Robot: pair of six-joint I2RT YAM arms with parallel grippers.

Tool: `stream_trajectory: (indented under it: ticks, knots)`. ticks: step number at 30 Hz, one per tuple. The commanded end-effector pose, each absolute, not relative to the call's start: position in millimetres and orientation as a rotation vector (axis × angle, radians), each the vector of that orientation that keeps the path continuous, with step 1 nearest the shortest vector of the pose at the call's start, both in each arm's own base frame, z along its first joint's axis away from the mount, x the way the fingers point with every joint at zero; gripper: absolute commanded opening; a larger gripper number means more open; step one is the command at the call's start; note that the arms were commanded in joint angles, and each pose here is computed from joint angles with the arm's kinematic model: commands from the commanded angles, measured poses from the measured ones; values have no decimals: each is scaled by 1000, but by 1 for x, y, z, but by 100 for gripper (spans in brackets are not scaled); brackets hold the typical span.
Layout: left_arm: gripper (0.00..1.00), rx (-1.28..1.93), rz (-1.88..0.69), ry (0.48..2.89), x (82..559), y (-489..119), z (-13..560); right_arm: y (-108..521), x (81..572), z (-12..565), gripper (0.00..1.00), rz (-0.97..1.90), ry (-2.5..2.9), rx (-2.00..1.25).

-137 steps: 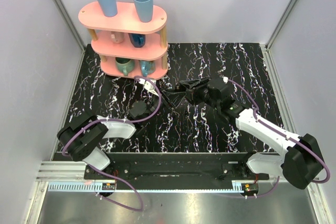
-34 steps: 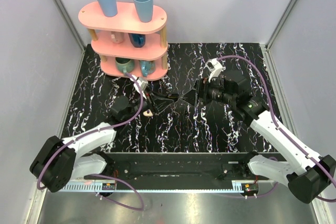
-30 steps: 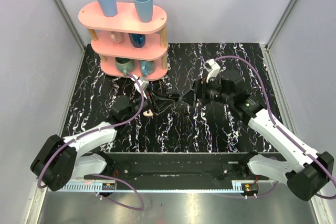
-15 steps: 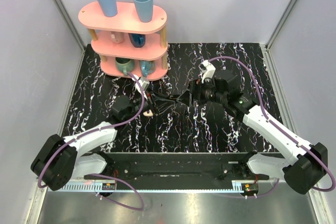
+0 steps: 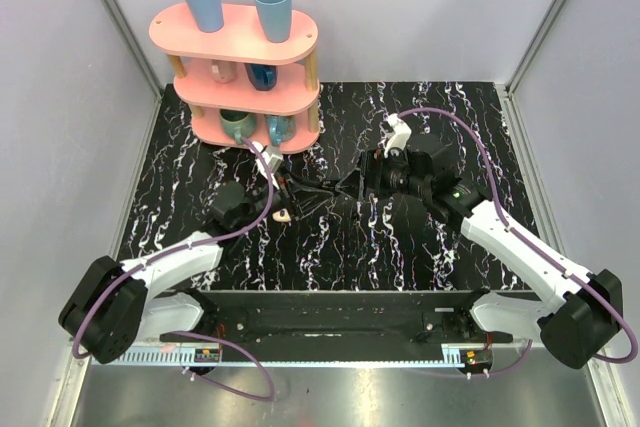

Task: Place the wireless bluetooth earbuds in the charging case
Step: Open the charging case, then pick up the earbud from the center of the board.

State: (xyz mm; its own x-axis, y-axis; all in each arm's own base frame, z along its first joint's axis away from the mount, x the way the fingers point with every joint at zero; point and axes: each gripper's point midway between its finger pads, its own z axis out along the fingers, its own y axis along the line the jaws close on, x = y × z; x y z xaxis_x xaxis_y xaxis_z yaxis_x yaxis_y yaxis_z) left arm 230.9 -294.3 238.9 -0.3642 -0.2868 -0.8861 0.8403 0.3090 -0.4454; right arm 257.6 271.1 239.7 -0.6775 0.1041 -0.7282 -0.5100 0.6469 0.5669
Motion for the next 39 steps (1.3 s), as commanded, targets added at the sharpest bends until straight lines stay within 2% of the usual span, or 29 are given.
stream_trajectory:
  ticks: [1,23,33,39]
  knots:
    - [0,606,-1349,1336,219,-297,274,271,270,248,89,996,2049,-261]
    - [0,691,-1369,1306,202,-295,275,274,283,257,91,980,2028,-221]
    - [0,563,-1226,1446,227,-282,238,280,261,321,91,1133,1851,-312]
    - [0,527,-1208,1451,231,-273,233,259,271,316,88,1031,1857,-166]
